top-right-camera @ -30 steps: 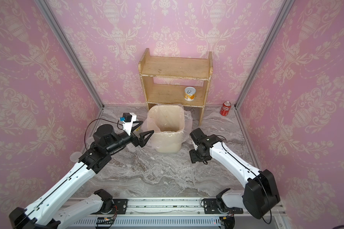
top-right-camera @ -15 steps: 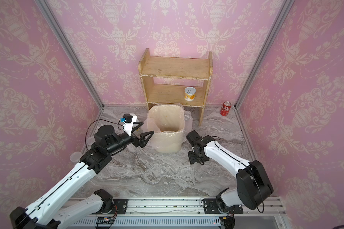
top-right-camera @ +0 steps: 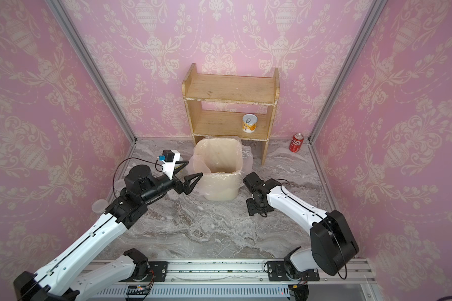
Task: Empty the moldy dried flower tea in the jars
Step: Place the jar at the center of the board.
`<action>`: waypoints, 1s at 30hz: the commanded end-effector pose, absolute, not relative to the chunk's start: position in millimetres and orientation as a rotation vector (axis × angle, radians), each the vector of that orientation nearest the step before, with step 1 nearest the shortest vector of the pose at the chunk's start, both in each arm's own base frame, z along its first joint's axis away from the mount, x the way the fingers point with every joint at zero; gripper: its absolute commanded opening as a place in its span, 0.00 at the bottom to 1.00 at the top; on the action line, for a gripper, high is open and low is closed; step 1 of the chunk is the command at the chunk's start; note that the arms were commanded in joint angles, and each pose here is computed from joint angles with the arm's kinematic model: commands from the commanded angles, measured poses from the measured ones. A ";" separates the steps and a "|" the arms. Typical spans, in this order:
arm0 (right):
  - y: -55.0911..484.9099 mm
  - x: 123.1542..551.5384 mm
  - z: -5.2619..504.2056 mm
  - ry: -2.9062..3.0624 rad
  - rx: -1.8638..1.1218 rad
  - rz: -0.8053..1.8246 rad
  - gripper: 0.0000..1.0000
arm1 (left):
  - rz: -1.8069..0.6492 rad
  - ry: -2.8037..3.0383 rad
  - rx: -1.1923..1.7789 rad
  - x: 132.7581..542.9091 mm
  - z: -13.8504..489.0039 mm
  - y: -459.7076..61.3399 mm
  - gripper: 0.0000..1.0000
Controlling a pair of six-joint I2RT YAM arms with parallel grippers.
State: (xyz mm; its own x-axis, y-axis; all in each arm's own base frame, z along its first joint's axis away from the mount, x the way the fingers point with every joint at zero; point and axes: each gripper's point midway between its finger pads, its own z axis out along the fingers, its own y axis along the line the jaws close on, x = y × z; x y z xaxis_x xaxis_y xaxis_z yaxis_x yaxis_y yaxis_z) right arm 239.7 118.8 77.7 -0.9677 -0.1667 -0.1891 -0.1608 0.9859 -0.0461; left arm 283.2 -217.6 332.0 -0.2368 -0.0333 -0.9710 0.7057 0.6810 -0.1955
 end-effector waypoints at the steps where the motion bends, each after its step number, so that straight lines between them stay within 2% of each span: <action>1: 114.5 230.6 70.6 2.960 -0.224 -0.072 0.64 | -0.769 1.663 0.526 281.6 337.3 -214.2 0.99; 15: 117.7 230.8 87.4 2.931 -0.216 -0.027 0.92 | -0.734 1.678 0.494 281.3 336.1 -206.1 0.99; 21: 114.5 228.9 137.2 2.805 -0.212 0.044 0.96 | -0.589 1.754 0.431 283.5 326.5 -182.3 0.99; 30: 109.3 229.8 214.4 2.517 -0.227 0.161 0.97 | -0.171 1.925 0.130 288.8 309.8 -99.6 0.99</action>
State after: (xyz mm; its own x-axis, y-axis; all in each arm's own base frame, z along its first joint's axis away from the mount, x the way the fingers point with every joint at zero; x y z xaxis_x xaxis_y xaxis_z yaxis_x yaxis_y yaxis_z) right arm 231.8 111.9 198.5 -0.8400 -0.1027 -0.5328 -0.1691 0.9826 0.0773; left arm 289.8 -142.5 314.9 -0.3149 -0.0003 -0.9491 0.3703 0.9207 -0.1231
